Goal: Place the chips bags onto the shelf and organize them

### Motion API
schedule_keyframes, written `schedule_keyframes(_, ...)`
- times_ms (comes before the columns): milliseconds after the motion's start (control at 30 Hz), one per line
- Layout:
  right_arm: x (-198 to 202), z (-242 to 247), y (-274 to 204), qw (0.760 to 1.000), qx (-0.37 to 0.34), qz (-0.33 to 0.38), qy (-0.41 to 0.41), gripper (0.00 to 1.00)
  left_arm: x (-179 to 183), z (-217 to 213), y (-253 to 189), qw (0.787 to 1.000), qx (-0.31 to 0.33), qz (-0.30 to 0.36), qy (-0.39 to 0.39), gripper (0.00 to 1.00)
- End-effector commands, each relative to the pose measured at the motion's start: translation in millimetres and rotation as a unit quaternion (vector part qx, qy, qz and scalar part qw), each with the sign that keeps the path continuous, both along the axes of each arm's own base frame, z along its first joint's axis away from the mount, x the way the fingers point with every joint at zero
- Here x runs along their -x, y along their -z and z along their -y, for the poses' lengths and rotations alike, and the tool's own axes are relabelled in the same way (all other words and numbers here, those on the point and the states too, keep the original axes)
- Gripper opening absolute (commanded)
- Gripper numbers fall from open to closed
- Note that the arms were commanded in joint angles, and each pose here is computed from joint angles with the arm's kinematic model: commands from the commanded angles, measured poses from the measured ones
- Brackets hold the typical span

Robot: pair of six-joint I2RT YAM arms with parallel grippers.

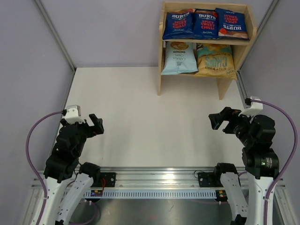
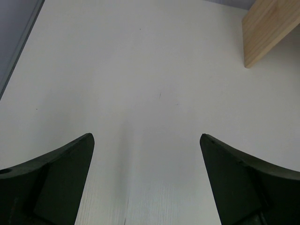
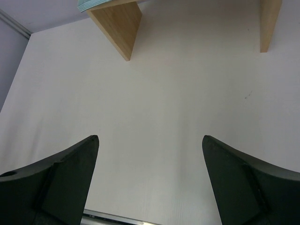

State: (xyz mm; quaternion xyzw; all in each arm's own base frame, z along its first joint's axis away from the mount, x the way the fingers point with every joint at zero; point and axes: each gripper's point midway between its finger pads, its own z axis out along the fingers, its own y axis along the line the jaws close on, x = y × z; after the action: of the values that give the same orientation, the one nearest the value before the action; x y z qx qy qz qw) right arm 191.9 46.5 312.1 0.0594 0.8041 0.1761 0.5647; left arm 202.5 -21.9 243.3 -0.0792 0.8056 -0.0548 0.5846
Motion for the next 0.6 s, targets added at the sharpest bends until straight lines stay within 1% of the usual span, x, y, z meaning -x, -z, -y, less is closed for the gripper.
schedule_keyframes(0,-10,-6,0,0.999,0.015,0.033,-0.023,0.99,-2,8,-13,0.999,0.002,0.037,0.029,0.99)
schedule_keyframes(100,-12,-9,3,0.999,0.017,0.043,-0.030,1.00,-2,10,-14,0.999,0.003,0.038,0.034,0.99)
schedule_keyframes(133,-11,-17,2,0.998,0.016,0.047,-0.048,0.99,-2,10,-14,0.999,0.003,0.038,0.036,0.99)
schedule_keyframes(267,-13,-19,4,0.998,0.013,0.044,-0.048,0.99,0,11,-16,0.998,0.004,0.042,0.040,0.99)
schedule_keyframes(467,-15,-13,6,0.999,0.012,0.041,-0.028,1.00,0,12,-18,0.998,0.006,0.049,0.042,0.99)
schedule_keyframes(500,-17,-7,7,0.999,0.017,0.038,-0.010,0.99,0,12,-17,0.998,0.005,0.047,0.042,0.99)
schedule_keyframes(567,-18,-3,7,0.999,0.022,0.036,0.001,0.99,0,11,-17,0.998,0.005,0.045,0.040,0.99)
